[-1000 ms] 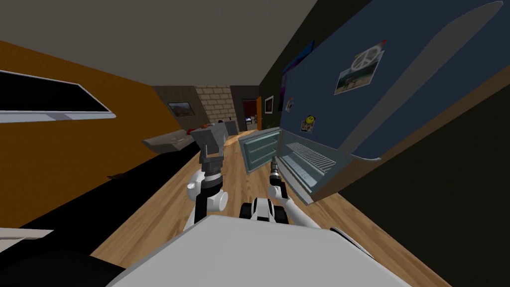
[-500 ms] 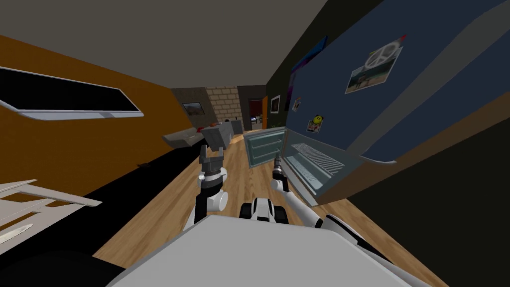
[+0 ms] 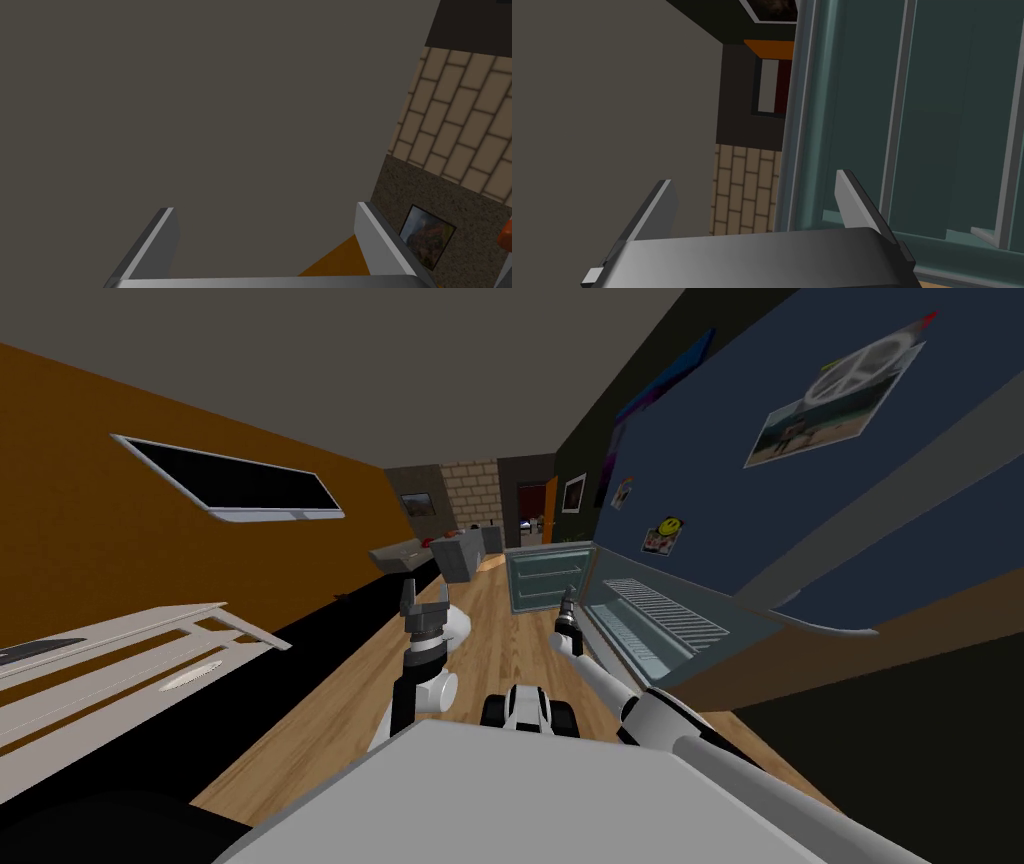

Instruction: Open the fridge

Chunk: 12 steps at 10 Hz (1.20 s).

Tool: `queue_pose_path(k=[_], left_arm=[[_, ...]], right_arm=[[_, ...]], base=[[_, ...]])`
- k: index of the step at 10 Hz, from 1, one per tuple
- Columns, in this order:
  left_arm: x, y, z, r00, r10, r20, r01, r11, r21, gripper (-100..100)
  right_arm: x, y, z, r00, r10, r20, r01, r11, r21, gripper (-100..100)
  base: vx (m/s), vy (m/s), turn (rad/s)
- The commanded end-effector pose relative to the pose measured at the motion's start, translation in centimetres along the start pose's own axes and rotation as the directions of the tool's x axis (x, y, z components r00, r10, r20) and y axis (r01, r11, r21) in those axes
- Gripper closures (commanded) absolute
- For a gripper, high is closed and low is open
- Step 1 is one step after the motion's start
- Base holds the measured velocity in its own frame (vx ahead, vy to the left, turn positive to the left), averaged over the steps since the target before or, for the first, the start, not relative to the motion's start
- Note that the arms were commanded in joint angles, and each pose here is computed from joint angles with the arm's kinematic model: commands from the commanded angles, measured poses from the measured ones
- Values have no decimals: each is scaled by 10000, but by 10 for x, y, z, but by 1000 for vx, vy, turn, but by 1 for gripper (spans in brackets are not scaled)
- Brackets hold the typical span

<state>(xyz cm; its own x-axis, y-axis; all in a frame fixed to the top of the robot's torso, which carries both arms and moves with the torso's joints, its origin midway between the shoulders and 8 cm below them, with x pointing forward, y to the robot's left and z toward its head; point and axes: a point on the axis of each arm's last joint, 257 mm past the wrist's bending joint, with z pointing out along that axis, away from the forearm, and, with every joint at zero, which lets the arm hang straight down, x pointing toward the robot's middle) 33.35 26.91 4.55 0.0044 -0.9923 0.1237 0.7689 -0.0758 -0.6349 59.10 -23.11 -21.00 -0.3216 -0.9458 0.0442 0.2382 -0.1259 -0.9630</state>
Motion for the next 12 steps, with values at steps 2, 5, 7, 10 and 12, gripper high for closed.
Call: queue_pose_path(k=[2,5,7,10,12], left_arm=[[0,0,0,10000,2,0,-2,10000,-1,0],[0,0,0,10000,5,-2,-5,10000,-2,0],[0,0,0,10000,3,-1,-3,10000,-1,0],[0,0,0,10000,4,-2,-4,10000,-2,0],[0,0,0,10000,5,0,-5,10000,-3,0]], right_arm=[[2,-11,9,9994,-37,-340,39,10000,79,-100],[-4,-24,15,9963,-159,-848,173,9997,156,-100],[-9,-35,19,9906,-286,-1334,309,9994,155,-100],[-19,-50,22,9787,-441,-2005,456,9990,29,-100],[-23,-55,22,9736,-579,-2210,579,9983,-63,-100]], base=[[-17,-32,70],[-39,-156,205],[-41,-130,210],[-67,-171,249],[-53,-109,111]])
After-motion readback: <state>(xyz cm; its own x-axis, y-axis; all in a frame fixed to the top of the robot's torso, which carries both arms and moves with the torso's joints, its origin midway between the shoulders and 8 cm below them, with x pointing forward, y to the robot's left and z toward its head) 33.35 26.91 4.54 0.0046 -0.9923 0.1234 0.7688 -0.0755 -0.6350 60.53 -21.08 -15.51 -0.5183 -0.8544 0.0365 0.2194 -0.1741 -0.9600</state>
